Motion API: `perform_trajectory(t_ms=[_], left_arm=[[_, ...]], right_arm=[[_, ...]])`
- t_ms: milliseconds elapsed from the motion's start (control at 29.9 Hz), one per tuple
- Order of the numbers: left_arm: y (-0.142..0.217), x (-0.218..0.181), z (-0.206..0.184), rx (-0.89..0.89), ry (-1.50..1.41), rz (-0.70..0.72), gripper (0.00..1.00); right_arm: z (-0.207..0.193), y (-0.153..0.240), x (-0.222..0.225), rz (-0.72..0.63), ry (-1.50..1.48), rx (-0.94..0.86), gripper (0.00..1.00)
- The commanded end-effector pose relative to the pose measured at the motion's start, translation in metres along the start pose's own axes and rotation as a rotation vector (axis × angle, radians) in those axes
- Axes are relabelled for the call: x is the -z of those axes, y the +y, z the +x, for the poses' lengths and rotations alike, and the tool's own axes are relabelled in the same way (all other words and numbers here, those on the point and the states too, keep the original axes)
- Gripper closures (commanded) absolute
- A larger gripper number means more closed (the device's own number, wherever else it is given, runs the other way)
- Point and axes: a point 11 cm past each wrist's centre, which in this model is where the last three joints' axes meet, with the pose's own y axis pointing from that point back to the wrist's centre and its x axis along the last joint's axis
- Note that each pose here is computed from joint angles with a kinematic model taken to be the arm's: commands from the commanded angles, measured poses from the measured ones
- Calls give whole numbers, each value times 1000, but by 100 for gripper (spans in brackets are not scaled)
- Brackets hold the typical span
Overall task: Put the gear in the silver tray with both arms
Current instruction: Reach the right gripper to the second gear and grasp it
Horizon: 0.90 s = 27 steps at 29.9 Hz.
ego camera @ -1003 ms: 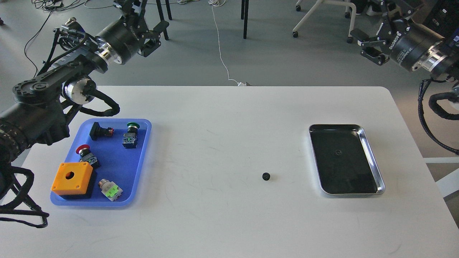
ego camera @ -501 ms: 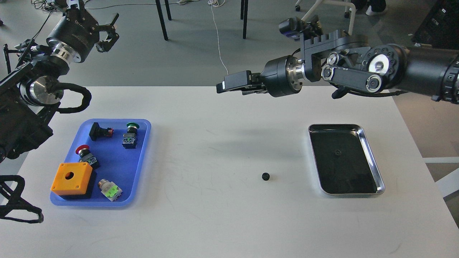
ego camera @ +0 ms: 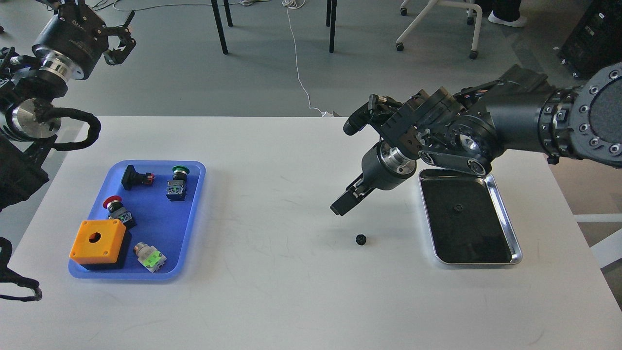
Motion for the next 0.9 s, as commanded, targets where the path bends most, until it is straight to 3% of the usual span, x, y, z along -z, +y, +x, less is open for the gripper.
perform_trajectory(t_ms=[0,301,568,869], left_arm=[[4,-1,6,-13,-7,3,2],[5,-2,8,-16,-11,2,2],[6,-4,10,-20,-13,-5,2],[11,0,16,-34,-14,3,2]], right_arm=[[-18,-13,10,46,-16,35,6],[-51,-28,-2,23,27,77,11],[-51,-37,-13,11,22,14,23],[-52,-42,-14,16,19,-10,30]])
